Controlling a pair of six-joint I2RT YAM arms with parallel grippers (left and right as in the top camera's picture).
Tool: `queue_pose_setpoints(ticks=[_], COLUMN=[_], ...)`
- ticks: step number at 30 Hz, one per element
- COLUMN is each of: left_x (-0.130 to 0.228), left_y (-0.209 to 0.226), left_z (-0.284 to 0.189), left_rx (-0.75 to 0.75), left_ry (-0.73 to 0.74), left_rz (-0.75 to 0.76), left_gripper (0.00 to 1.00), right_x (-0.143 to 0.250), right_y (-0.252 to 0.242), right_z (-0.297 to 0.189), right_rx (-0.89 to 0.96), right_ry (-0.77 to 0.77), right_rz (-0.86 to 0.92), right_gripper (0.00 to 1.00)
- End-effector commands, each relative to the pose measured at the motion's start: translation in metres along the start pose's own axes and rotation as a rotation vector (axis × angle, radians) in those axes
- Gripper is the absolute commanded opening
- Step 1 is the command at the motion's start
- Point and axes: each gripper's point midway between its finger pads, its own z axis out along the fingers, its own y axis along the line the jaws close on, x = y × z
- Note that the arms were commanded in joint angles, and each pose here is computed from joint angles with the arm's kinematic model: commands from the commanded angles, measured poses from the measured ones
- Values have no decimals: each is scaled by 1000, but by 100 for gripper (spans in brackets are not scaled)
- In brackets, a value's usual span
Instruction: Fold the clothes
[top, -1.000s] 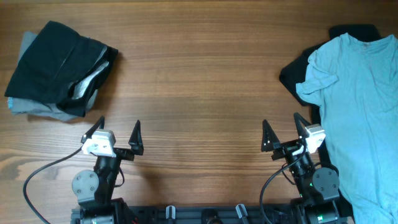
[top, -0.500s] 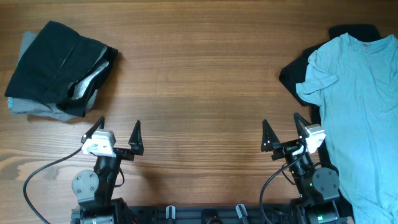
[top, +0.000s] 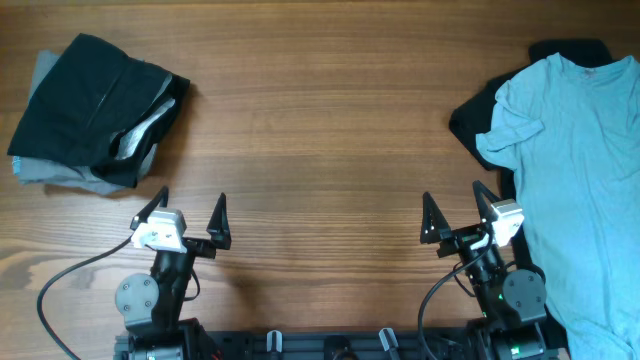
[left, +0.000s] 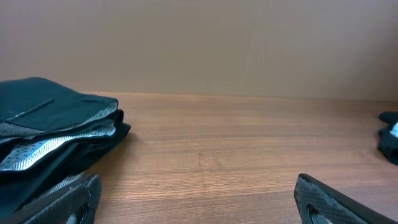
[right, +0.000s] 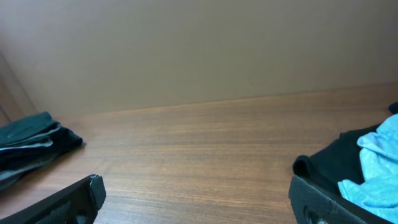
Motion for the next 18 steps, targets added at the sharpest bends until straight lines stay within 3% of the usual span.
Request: queue_pose_setpoints(ticks=[1, 4, 10, 15, 18], left_x=[-45, -59, -107, -141, -136], left_y=[-9, -2, 10, 12, 19], left_z=[-9, -12, 12, 42, 55], left_rx=[10, -54, -137, -160, -177], left_ry=[-73, 18, 327, 591, 761], left_rz=[23, -10, -140, -262, -275], left_gripper=[100, 100, 100, 100, 100], right_x=[-35, -34, -29, -40, -52], right_y=[12, 17, 27, 53, 34], right_z=[-6, -8, 9, 44, 83], right_rx=[-29, -30, 11, -93, -13], right_ry=[-43, 94, 566, 898, 944], right_rz=[7, 22, 92, 131, 92], right_gripper=[100, 100, 100, 100, 100])
